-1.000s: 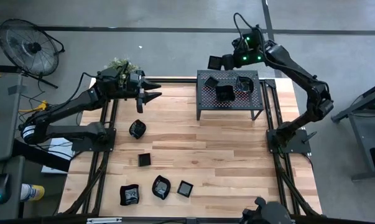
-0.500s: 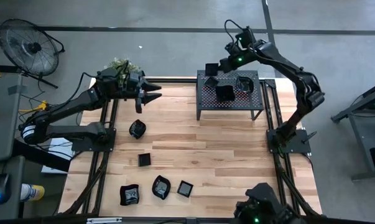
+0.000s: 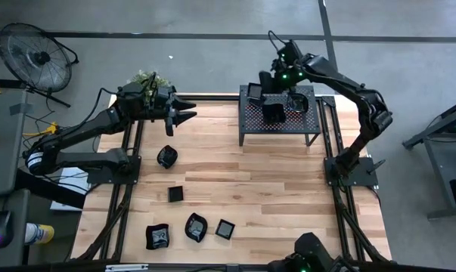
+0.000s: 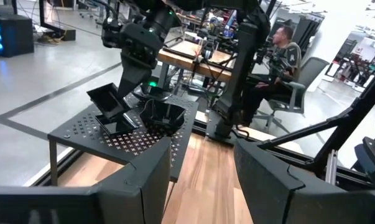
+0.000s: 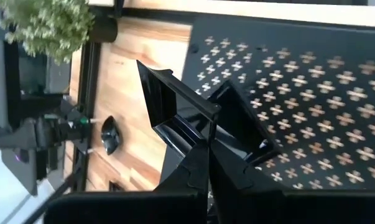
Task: Pick & Place Mini shaped plates
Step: Stack the black square plate on top of the black square plates on the shelf, then stack the black leaf-shaped plate on top of the black leaf-shaped plates on the shelf
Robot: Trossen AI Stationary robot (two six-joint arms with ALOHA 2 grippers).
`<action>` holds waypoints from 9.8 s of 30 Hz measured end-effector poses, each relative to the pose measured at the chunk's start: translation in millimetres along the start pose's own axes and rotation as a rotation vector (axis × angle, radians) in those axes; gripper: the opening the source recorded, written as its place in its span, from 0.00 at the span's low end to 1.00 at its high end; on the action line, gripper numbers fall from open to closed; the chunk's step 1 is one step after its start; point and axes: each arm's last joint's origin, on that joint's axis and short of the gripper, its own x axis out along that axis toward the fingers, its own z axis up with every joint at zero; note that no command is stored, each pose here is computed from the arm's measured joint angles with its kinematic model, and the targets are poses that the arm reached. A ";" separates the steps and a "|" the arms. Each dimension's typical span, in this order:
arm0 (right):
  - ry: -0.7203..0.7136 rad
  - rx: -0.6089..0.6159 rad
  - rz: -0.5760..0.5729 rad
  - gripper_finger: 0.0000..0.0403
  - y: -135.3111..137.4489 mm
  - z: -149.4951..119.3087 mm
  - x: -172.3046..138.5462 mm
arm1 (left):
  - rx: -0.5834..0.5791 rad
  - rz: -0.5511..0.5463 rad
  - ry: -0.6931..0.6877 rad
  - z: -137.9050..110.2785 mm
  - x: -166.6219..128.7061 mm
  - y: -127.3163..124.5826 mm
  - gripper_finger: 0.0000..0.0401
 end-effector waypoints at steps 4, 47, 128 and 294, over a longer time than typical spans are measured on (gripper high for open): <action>0.006 0.063 -0.022 0.00 -2.5 -0.7 -0.8 | 0.000 -0.004 0.001 0.0 0.0 -0.1 0.44; -0.101 0.388 -0.202 0.00 40.2 -26.9 -9.6 | -0.027 -0.072 0.037 -2.4 -0.1 -1.8 0.44; -0.090 0.542 -0.298 0.00 44.9 -42.1 11.2 | -0.044 -0.067 0.016 -0.2 -0.2 -2.0 0.44; -0.523 -0.526 -0.028 0.32 -1.6 -204.6 -149.8 | -0.150 0.113 0.132 -12.7 -15.4 -1.2 0.44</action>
